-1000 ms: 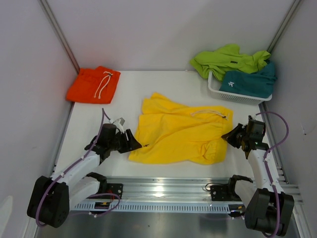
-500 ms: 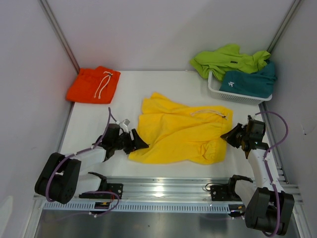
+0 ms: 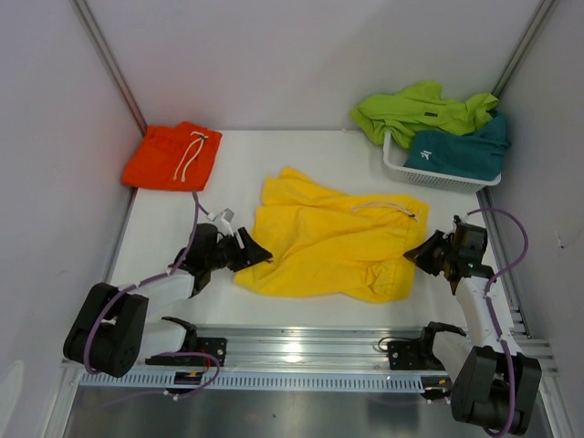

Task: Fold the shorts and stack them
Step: Flatten the shorts out

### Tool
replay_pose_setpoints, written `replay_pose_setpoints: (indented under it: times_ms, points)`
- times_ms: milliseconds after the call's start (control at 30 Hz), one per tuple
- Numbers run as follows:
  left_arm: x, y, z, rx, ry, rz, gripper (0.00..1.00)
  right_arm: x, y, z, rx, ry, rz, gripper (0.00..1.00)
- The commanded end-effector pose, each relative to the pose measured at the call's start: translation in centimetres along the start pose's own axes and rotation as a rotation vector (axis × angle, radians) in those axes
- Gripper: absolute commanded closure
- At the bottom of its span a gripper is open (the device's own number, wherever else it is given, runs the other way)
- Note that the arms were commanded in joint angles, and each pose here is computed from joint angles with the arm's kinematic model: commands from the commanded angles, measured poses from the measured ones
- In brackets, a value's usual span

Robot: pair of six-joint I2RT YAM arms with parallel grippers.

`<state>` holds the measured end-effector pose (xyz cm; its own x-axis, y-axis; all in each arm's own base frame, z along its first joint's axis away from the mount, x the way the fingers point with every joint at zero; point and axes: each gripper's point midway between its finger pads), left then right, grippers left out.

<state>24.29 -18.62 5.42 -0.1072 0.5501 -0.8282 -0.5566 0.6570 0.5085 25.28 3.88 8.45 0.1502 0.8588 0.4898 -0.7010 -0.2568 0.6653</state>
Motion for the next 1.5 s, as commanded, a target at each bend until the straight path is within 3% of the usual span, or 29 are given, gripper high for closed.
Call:
replay_pose_setpoints:
  times_ms: [0, 67, 100, 167, 233, 633, 833, 933, 1033, 1067, 1167, 1200, 1467]
  points:
    - [-2.7, 0.2, 3.0, -0.114, -0.049, -0.082, 0.37, 0.5, 0.1, 0.3, -0.02, 0.035, 0.032, 1.0]
    - [-3.2, 0.3, 3.4, -0.137, -0.062, -0.103, 0.51, 0.4, 0.1, 0.2, -0.018, 0.034, 0.031, 1.0]
    - [-3.5, 0.5, 3.6, -0.149, -0.069, -0.113, 0.67, 0.4, 0.0, 0.1, -0.016, 0.033, 0.031, 1.0]
    - [-3.7, 0.6, 3.7, -0.156, -0.085, -0.118, 0.78, 0.4, 0.0, 0.1, -0.016, 0.033, 0.032, 1.0]
    - [-4.0, 0.9, 3.9, -0.17, -0.102, -0.127, 0.99, 0.4, 0.0, 0.0, -0.015, 0.036, 0.032, 1.0]
    - [-3.2, 6.4, 3.6, -0.399, -0.253, -0.151, 1.0, 0.2, -0.3, -0.1, -0.011, 0.031, 0.029, 1.0]
    - [-1.0, 6.6, 1.7, -0.402, -0.221, -0.176, 1.0, 0.5, -0.4, 0.0, -0.008, 0.023, 0.046, 1.0]
    - [0.7, 5.9, 0.4, -0.366, -0.188, -0.167, 0.69, 0.5, -0.4, -0.1, -0.006, 0.026, 0.045, 1.0]
    - [0.8, 5.6, 0.1, -0.34, -0.184, -0.162, 0.54, 0.4, -0.3, -0.2, -0.004, 0.024, 0.043, 1.0]
    - [0.6, 5.7, 0.3, -0.339, -0.184, -0.157, 0.41, 0.5, -0.3, -0.2, -0.003, 0.026, 0.047, 1.0]
    - [1.0, 5.1, 0.1, -0.309, -0.173, -0.132, 0.27, 0.5, -0.4, -0.4, 0.001, 0.026, 0.049, 1.0]
    - [-0.3, 5.3, 0.5, -0.304, -0.185, -0.158, 0.26, 0.5, -0.4, -0.3, -0.001, 0.028, 0.051, 1.0]
    - [2.4, 2.8, -0.2, -0.17, -0.108, -0.01, 0.18, 0.7, -0.4, -0.3, 0.001, 0.029, 0.06, 1.0]
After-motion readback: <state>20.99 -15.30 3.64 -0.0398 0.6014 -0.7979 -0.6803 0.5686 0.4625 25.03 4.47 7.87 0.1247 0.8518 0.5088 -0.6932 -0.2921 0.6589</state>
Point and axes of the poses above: each gripper's point midway between its finger pads, its own y axis back along the fingers, its own x axis along the line the jaws close on, z = x × y, and after that the axes turned 14 degrees about y, right-handed
